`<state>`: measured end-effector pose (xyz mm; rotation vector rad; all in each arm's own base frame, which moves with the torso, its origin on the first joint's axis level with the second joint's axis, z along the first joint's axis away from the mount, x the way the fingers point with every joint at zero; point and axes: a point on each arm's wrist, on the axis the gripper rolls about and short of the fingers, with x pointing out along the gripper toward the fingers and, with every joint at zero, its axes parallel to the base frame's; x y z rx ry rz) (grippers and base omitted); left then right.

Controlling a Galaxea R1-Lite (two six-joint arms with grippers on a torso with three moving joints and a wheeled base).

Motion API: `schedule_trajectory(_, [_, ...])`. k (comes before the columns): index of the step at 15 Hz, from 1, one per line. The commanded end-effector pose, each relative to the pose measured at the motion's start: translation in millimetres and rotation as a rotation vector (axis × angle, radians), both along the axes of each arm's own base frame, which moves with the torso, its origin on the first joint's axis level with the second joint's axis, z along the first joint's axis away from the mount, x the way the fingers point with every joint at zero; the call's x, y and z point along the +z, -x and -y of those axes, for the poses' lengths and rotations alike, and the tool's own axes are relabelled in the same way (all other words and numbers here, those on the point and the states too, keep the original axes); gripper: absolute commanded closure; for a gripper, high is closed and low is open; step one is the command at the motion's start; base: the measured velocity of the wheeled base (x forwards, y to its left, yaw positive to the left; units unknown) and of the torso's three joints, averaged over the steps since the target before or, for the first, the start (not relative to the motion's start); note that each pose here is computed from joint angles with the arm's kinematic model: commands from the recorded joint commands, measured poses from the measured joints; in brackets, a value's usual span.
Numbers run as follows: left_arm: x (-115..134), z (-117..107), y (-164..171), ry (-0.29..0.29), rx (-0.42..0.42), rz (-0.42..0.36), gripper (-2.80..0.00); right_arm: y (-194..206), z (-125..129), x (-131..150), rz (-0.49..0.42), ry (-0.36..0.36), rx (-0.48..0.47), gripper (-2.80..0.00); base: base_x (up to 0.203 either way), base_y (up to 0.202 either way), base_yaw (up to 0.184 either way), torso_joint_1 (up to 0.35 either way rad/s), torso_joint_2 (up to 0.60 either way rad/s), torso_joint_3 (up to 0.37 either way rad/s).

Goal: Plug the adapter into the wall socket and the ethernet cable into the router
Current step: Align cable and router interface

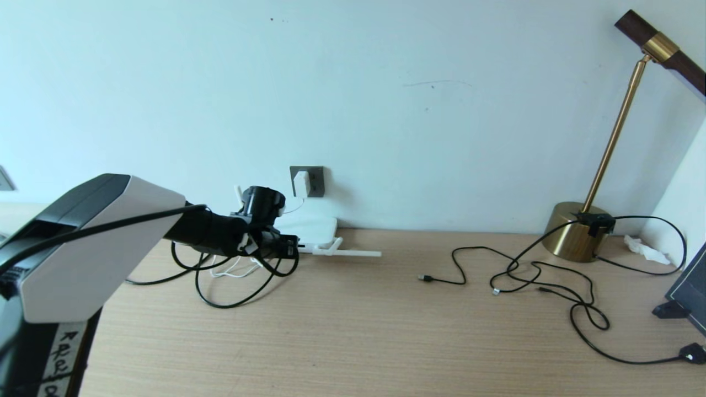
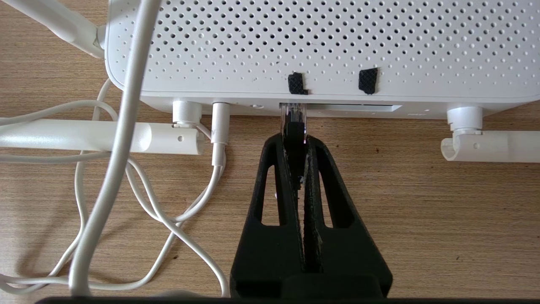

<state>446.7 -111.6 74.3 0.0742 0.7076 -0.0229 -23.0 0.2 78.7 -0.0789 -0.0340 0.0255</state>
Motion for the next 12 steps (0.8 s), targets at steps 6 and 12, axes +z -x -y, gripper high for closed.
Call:
schedule_trajectory(6, [2.5,0.4,-1.2,0.002,0.001,0.01,0.0,-0.9,0.0,-2.9,-0.011,0.001,0.001,-2.8,0.0,0.0,0.0,0.0,0.0,0.0])
schedule_trajectory(12, [1.0,0.4,-1.5,0.001,0.001,0.007,0.0,-0.9,0.0,-2.9,-0.011,0.001,0.001,-2.8,0.0,0.0,0.0,0.0,0.0,0.0])
